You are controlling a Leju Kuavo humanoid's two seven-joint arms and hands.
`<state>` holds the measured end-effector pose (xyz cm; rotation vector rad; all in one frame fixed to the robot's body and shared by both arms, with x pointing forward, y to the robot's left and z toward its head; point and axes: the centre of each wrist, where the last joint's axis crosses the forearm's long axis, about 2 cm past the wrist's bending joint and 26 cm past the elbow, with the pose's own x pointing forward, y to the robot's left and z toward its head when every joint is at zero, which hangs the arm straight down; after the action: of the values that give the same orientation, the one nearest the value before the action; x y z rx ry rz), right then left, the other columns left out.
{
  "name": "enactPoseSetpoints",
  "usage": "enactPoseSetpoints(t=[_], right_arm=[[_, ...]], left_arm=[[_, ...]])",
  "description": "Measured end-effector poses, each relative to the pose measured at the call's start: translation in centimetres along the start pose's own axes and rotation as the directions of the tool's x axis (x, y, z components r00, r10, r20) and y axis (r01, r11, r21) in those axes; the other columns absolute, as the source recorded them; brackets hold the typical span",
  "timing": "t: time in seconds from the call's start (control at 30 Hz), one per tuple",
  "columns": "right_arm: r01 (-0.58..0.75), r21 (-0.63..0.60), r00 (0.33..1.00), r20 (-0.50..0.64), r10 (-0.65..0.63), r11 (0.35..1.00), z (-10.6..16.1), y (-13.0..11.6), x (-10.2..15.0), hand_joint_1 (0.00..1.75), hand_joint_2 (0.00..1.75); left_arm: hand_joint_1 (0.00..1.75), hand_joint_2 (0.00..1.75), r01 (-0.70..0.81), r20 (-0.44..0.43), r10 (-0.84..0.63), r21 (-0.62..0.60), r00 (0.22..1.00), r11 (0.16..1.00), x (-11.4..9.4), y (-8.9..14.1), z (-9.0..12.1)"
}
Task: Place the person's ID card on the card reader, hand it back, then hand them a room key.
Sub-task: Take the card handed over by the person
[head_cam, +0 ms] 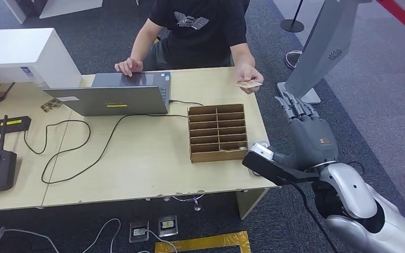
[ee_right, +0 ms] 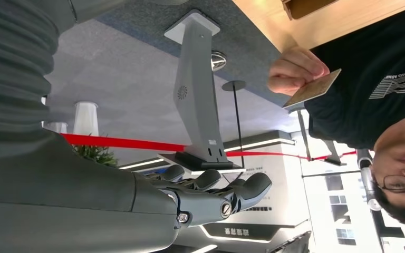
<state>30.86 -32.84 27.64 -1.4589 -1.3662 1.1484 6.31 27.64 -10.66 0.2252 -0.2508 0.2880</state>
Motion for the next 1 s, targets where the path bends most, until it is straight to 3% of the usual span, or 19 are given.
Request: enactPoseSetpoints(t=[0.57,1.0], right_arm=[[0.047,-0.031,0.997,0.055,-0.045,0.998,-1.7,0.8,2.9,0.0,1.75],[-0.032,-0.03,0.998,0.048,0.033,0.999,-3.5,3.9,4.7,0.0,1.75]], left_arm=[[0.0,0.0,0.015,0.004,-0.015,0.0,1.0,1.0,0.0,0.1,0.0],[0.0,0.0,0.025,0.007,-0.025,-0.001,1.0,1.0,0.1,0.0,0.0]])
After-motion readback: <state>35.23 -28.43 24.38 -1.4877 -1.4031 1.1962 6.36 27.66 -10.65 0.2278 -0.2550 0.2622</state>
